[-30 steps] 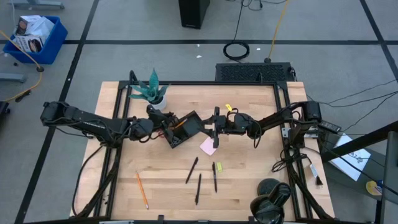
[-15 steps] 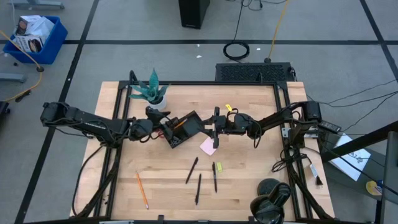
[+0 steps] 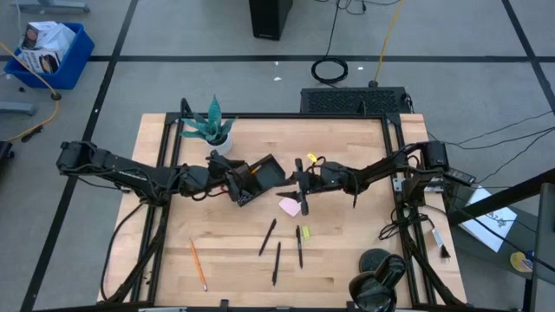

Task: Pick and place office supplies into organizer
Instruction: Put the pink sticky note into the black desk organizer

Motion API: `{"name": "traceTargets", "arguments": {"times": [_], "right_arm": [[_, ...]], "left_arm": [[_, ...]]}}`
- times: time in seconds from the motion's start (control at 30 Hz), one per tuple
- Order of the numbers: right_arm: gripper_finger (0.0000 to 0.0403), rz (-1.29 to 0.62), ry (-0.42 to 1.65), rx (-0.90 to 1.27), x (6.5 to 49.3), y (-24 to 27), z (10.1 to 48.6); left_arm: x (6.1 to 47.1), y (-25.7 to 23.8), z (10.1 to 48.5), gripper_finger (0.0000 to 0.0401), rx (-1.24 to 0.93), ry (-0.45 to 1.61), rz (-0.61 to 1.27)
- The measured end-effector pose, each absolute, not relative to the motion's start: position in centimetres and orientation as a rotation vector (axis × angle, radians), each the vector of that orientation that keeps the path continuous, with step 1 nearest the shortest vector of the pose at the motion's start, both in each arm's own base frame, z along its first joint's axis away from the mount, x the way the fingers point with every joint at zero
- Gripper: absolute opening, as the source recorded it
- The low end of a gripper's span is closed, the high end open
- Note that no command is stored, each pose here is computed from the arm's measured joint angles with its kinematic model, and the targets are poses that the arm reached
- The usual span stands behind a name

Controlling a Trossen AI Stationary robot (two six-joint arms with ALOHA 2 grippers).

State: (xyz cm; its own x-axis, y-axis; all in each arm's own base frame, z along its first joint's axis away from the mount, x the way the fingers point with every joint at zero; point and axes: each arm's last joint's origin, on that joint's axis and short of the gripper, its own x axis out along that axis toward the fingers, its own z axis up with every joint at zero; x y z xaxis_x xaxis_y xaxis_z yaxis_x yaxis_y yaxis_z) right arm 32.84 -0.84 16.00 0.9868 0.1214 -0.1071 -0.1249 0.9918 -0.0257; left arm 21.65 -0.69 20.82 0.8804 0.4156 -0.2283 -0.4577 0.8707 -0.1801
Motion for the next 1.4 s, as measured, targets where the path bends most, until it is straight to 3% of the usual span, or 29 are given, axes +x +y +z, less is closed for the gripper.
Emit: {"name": "traceTargets", "arguments": {"times": [0.23, 0.4, 0.8, 1.03, 1.4], "right_arm": [[0.0121, 0.167, 0.241, -0.088, 32.6, -0.3, 14.7], [0.0143, 0.282, 0.299, -0.330, 32.3, 2.5, 13.8], [0.0196, 0.071, 0.611, -1.022, 30.0, 6.5, 12.9], [0.0184, 0.176, 0.799, -1.124, 28.3, 7.2, 11.7], [0.0179, 0.183, 0.904, -1.255, 28.0, 5.8, 11.3]], "left_arm": [[21.7, -0.7, 20.8, 0.0232, -0.254, 0.179, 0.459], [21.7, -0.7, 20.8, 0.0232, -0.255, 0.179, 0.459], [21.6, -0.7, 20.8, 0.0232, -0.255, 0.186, 0.459], [21.6, -0.7, 20.8, 0.0232, -0.260, 0.185, 0.458], [21.7, -1.1, 20.8, 0.0226, -0.276, 0.187, 0.413]]}}
